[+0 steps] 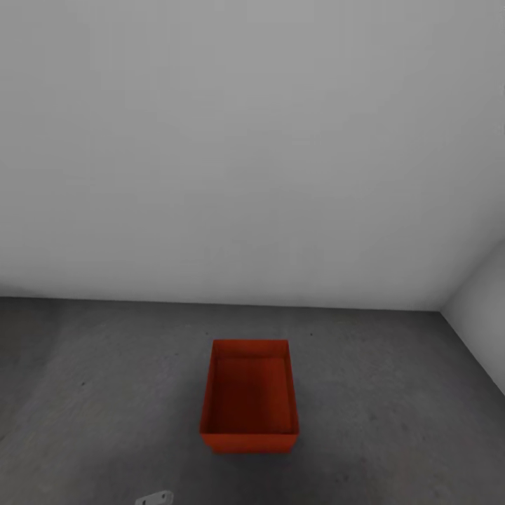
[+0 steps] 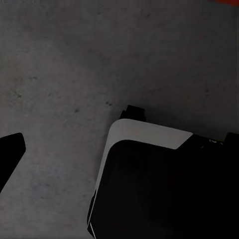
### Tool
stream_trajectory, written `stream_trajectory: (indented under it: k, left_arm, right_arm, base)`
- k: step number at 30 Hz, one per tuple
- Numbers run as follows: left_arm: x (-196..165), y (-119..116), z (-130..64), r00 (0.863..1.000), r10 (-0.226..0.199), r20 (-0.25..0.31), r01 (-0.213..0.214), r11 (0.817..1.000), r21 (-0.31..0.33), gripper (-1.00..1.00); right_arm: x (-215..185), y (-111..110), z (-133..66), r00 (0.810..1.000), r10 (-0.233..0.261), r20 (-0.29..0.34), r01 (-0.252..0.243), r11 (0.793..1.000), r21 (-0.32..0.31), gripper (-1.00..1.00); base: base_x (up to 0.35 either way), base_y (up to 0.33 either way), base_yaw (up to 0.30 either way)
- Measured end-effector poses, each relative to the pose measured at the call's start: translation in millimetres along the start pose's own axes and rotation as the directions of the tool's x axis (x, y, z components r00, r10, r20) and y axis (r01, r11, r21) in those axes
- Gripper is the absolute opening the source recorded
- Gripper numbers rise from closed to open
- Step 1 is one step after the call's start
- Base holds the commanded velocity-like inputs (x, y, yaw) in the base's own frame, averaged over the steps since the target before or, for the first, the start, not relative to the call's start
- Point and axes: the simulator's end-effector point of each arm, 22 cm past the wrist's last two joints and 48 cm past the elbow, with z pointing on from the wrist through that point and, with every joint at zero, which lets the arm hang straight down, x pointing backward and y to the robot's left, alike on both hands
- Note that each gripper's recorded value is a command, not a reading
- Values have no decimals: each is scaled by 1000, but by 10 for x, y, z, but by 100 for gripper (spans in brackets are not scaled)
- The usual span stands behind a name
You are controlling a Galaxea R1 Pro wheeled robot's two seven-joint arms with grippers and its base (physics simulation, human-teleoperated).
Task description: Move the two storage containers from the living room to the garage. In the garage, place one container on the floor and stack the other container on top of it (either order is fine).
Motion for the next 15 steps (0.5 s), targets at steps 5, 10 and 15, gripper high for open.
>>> stream_trajectory:
  k: [5, 10, 15]
  left_arm:
    - [-26, -9, -15, 1000, -2, 6, 2, 1000, 2, 100]
    - [-52, -22, -32, 1000, -4, 11, 4, 1000, 5, 100]
    - [-60, -82, -55, 1000, -7, 12, 7, 1000, 15, 100]
  right_arm:
    - [18, -3, -9, 1000, 0, 1, 0, 1000, 0, 100]
    - [-1, -9, -16, 1000, 1, 6, -1, 1000, 1, 100]
    - [-21, -22, -23, 1000, 2, 12, -2, 1000, 3, 100]
  base:
    - [0, 0, 0]
    - [0, 0, 0]
    - [0, 0, 0]
